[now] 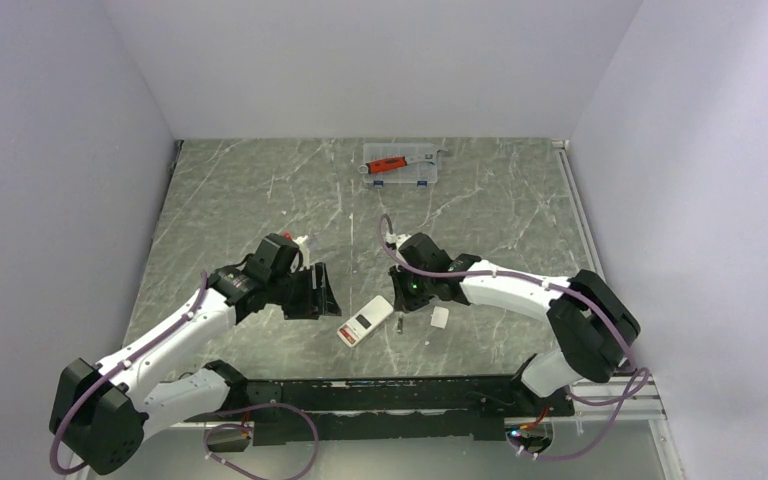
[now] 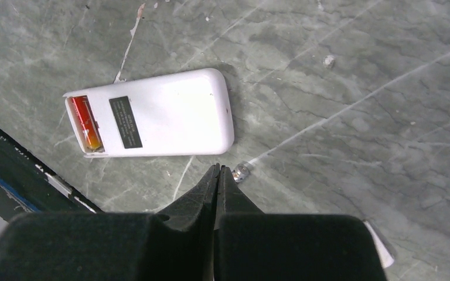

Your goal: Load the batteries into the remote control

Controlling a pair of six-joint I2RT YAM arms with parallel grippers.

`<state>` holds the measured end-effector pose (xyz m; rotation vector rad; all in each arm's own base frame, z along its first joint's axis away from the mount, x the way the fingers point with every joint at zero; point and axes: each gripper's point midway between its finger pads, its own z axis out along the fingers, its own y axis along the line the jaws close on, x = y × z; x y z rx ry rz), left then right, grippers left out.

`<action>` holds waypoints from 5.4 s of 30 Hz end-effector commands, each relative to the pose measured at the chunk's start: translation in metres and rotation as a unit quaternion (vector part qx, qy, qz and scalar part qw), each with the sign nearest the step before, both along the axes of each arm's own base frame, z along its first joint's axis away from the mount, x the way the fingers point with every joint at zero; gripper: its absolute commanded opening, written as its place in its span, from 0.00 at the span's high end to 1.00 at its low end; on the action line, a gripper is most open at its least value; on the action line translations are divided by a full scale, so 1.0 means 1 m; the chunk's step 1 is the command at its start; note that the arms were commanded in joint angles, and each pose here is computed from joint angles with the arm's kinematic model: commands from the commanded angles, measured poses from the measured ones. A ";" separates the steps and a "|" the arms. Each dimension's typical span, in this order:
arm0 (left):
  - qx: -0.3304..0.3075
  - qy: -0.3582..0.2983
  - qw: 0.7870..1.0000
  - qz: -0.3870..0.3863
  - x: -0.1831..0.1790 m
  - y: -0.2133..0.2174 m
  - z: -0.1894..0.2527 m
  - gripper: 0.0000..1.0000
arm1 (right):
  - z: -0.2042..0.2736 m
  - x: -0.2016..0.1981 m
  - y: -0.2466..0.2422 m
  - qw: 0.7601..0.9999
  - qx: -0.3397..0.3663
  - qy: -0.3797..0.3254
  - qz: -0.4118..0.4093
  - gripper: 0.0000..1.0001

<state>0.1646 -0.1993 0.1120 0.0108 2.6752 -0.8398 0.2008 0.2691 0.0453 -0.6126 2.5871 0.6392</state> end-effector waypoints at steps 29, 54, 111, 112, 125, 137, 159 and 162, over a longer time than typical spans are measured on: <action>0.001 -0.004 1.000 0.005 -0.002 0.003 0.003 0.35 | -0.021 0.013 0.001 0.998 -0.060 -0.014 -0.017 1.00; -0.008 -0.005 1.000 0.000 0.003 -0.004 0.004 0.35 | -0.024 -0.024 -0.026 0.998 -0.064 0.003 -0.027 1.00; -0.013 0.001 1.000 -0.001 0.001 -0.005 -0.006 0.35 | -0.003 -0.045 0.003 0.996 -0.074 -0.030 -0.041 0.64; -0.013 0.001 1.000 -0.001 0.000 -0.005 -0.006 0.35 | -0.005 -0.046 0.002 0.996 -0.079 -0.030 -0.041 0.65; -0.014 -0.001 1.000 -0.004 0.002 -0.006 -0.004 0.35 | -0.016 -0.049 -0.003 0.990 -0.125 -0.034 -0.047 0.70; -0.015 -0.001 1.000 -0.007 0.001 -0.007 -0.005 0.35 | -0.022 -0.054 -0.001 0.989 -0.138 -0.028 -0.045 0.73; -0.009 0.005 1.000 0.000 0.004 -0.007 -0.020 0.35 | -0.021 -0.058 -0.004 0.987 -0.150 -0.036 -0.048 0.95; -0.008 0.008 1.000 -0.002 0.006 -0.008 -0.024 0.35 | -0.016 -0.059 -0.003 0.988 -0.143 -0.038 -0.045 0.95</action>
